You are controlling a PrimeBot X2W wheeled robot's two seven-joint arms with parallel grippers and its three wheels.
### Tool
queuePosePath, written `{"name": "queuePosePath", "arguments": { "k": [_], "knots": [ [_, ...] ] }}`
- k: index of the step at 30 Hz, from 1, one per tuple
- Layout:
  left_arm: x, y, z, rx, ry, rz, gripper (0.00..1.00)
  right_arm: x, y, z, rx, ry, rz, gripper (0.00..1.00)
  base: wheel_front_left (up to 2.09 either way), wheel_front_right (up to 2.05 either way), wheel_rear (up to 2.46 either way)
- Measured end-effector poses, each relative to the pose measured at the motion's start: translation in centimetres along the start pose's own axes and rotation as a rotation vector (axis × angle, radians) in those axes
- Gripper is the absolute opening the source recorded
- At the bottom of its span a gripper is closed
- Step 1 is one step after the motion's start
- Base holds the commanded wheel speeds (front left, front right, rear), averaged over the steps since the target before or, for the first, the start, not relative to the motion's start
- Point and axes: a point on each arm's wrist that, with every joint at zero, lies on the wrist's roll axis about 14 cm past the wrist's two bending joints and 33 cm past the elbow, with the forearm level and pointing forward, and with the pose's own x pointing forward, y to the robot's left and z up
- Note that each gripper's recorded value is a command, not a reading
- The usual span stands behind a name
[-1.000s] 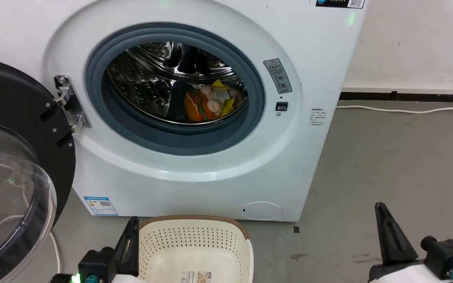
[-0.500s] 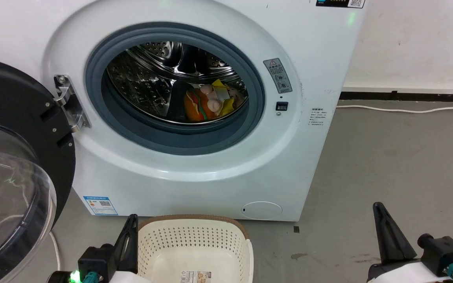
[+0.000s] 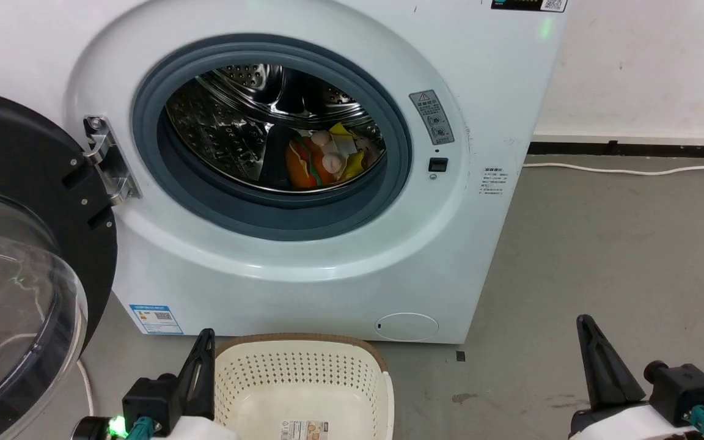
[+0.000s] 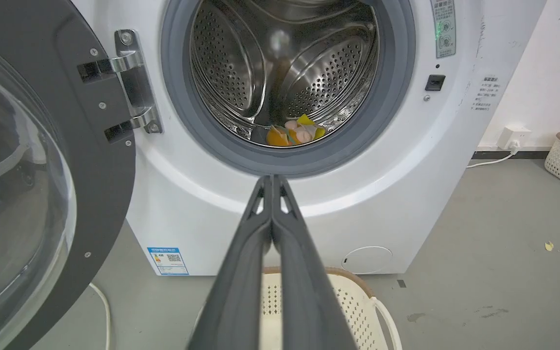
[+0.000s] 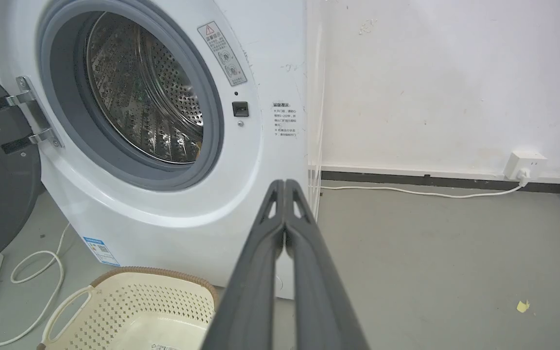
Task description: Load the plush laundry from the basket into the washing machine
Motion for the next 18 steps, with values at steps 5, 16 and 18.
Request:
{"name": "queuePosePath", "arguments": {
  "k": [5, 16, 18],
  "knots": [
    [0.07, 0.20, 0.05, 0.006, 0.003, 0.007, 0.00, 0.03, 0.05, -0.05, -0.008, 0.008, 0.002, 0.00, 0.00, 0.00, 0.00],
    [0.21, 0.09, 0.18, 0.004, 0.009, 0.008, 0.00, 0.16, 0.15, -0.17, -0.024, 0.026, 0.007, 0.00, 0.00, 0.00, 0.00],
    [0.25, 0.18, 0.19, 0.009, 0.012, 0.010, 0.00, 0.17, 0.17, -0.17, -0.024, 0.027, 0.008, 0.00, 0.00, 0.00, 0.00]
  ]
}}
